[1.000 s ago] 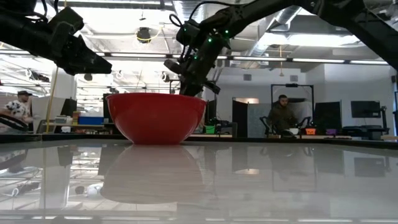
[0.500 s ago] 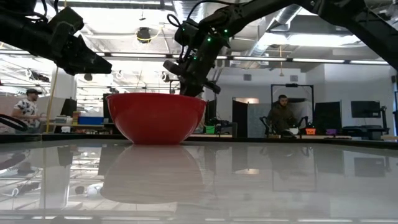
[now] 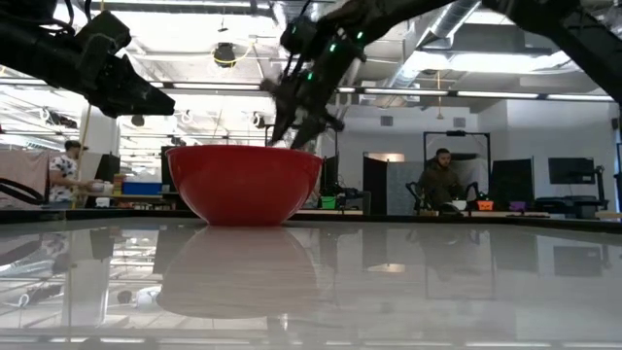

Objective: Nest bowls inside each other
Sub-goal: Stack the pink bowl on top of the blue bowl

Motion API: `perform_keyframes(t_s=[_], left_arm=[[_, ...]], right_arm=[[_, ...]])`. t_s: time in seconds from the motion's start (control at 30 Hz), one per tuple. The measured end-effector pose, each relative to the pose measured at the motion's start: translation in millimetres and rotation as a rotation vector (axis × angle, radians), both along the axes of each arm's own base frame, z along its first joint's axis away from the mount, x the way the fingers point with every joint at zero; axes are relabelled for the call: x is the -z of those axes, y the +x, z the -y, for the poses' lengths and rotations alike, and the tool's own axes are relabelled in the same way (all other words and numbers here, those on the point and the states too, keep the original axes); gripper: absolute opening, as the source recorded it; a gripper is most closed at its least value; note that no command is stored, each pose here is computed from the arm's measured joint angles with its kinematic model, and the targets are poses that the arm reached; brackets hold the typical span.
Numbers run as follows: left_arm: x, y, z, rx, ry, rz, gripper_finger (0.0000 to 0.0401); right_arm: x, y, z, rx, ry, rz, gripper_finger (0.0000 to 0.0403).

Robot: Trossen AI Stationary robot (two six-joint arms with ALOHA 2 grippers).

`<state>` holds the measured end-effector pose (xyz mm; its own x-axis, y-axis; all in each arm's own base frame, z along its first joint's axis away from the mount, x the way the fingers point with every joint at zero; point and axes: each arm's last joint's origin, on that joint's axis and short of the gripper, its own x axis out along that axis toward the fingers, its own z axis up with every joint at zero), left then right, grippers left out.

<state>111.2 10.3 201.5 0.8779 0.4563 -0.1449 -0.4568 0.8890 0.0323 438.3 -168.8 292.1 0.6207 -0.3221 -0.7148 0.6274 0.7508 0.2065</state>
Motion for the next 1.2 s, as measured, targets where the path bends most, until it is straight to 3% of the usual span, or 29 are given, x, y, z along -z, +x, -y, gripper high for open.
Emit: perform_keyframes(t_s=[0.17, 0.5, 0.7, 0.9, 1.03, 1.2], left_arm=[[0, 0, 0, 0.001, 0.004, -0.002, 0.0213], [1, 0, 0, 0.002, 0.004, -0.010, 0.0213], [4, 0, 0, 0.018, 0.007, -0.044, 0.0213], [6, -1, 1, 0.030, 0.031, -0.085, 0.0213], [5, -1, 1, 0.034, 0.047, -0.085, 0.0213], [3, 0, 1, 0.036, 0.061, -0.068, 0.0213]], right_arm=[[-35, -7, -29, -0.089, -0.023, 0.074, 0.0237], [-45, 8, -165, -0.373, 0.032, 0.097, 0.0228], [-18, 27, -252, -0.488, 0.074, 0.149, 0.0228], [39, 61, -322, -0.672, -0.025, 0.307, 0.0228], [80, 82, -333, -0.678, -0.027, 0.399, 0.0228], [102, 109, -323, -0.610, 0.039, 0.463, 0.0228]])
